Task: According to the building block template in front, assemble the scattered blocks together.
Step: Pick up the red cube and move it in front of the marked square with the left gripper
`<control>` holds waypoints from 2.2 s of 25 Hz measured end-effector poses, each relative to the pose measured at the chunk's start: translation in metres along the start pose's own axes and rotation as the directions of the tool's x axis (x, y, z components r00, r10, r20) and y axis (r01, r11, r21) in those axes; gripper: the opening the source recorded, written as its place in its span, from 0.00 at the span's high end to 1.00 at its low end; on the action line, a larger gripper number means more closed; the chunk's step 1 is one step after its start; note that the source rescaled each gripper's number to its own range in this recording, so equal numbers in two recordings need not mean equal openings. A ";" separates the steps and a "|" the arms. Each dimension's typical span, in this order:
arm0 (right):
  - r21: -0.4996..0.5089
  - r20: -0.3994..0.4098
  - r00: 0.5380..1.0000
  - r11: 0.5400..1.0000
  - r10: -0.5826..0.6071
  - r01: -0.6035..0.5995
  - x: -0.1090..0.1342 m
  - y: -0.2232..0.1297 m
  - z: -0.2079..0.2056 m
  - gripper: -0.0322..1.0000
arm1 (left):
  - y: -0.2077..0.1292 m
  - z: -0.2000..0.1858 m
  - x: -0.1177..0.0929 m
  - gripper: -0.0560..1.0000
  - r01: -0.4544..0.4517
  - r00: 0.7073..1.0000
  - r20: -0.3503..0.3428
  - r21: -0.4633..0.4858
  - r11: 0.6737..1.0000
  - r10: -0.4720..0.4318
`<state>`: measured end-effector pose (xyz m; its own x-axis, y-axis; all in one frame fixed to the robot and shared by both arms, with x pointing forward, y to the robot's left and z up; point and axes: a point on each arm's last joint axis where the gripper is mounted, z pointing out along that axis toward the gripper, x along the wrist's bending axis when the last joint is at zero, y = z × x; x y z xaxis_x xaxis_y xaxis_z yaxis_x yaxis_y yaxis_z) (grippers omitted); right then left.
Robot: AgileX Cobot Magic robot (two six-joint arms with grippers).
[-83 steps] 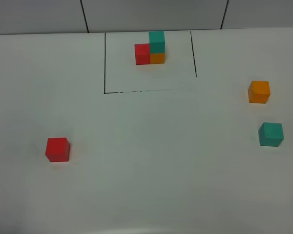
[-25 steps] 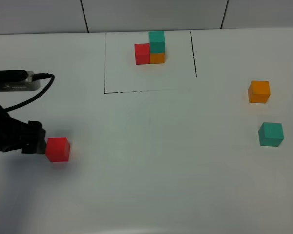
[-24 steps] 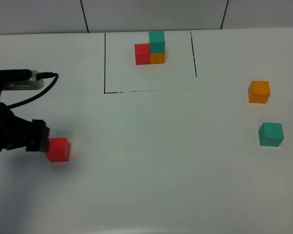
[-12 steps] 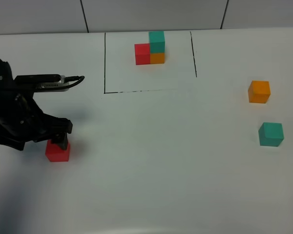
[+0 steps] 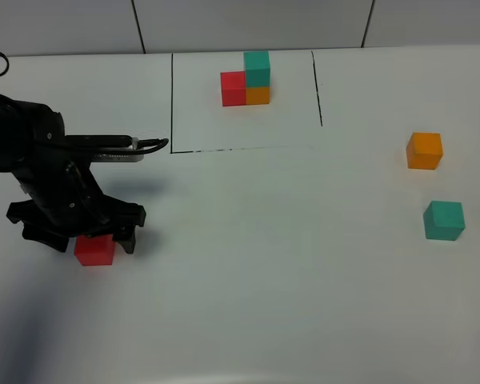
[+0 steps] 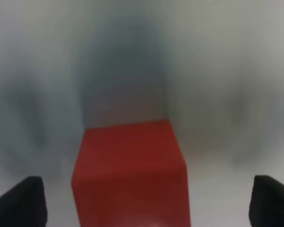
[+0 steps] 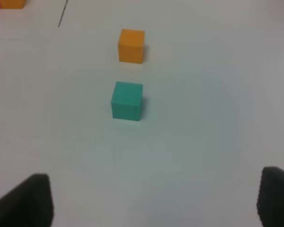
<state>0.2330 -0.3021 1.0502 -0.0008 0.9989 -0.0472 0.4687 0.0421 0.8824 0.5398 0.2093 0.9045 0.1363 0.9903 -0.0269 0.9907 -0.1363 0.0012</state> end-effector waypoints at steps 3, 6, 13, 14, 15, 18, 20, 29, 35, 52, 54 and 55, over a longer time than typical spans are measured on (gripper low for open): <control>0.000 0.000 1.000 1.000 0.000 0.000 0.000 0.000 0.000 0.24 | 0.000 0.009 0.000 0.22 0.000 1.000 -0.004 0.026 1.000 0.000; 0.000 0.000 1.000 1.000 0.000 0.000 0.000 0.000 0.000 0.24 | 0.000 0.016 0.001 0.49 -0.009 1.000 -0.014 0.047 0.999 0.009; 0.000 0.000 1.000 1.000 0.000 0.000 0.000 0.000 0.000 0.24 | 0.004 0.015 0.001 0.95 -0.055 0.998 -0.019 0.047 0.997 0.056; 0.000 0.000 1.000 1.000 0.000 0.000 0.000 0.000 0.000 0.24 | 0.006 0.013 0.001 0.95 -0.078 0.997 -0.017 0.049 0.996 0.079; 0.000 0.000 1.000 1.000 0.000 0.000 0.000 0.000 0.000 0.24 | 0.009 0.010 0.000 0.95 -0.100 0.995 -0.016 0.053 0.994 0.101; 0.000 0.000 1.000 1.000 0.000 0.000 0.000 0.000 0.000 0.24 | 0.019 -0.003 -0.002 0.95 -0.184 0.983 -0.011 0.053 0.982 0.185; 0.000 0.000 1.000 1.000 0.000 0.000 0.000 0.000 0.000 0.24 | 0.028 -0.015 -0.006 0.95 -0.286 0.958 -0.021 0.040 0.957 0.287; 0.000 0.000 1.000 1.000 0.000 0.000 0.000 0.000 0.000 0.24 | 0.052 -0.068 -0.076 0.95 -0.733 0.680 -0.089 -0.044 0.679 0.728; 0.000 0.000 1.000 1.000 0.000 0.000 0.000 0.000 0.000 0.24 | 0.068 -0.071 -0.132 0.95 -0.892 0.452 -0.106 -0.042 0.450 0.886; 0.000 0.000 1.000 1.000 0.000 0.000 0.000 0.000 0.000 0.24 | 0.113 -0.016 -0.203 0.95 -0.969 0.246 -0.058 0.016 0.248 0.967; 0.000 0.000 1.000 1.000 0.000 0.000 0.000 0.000 0.000 0.24 | 0.112 -0.008 -0.206 0.95 -0.973 0.228 -0.045 0.029 0.229 0.973; 0.000 0.000 1.000 1.000 0.000 0.000 0.000 0.000 0.000 0.24 | 0.111 -0.004 -0.207 0.95 -0.974 0.221 -0.040 0.035 0.222 0.975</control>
<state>0.2330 -0.3021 1.0502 -0.0008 0.9989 -0.0472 0.4687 0.0421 0.8824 0.6220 -0.0110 0.9138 0.9956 0.0867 0.0348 0.0871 -0.9962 -0.0080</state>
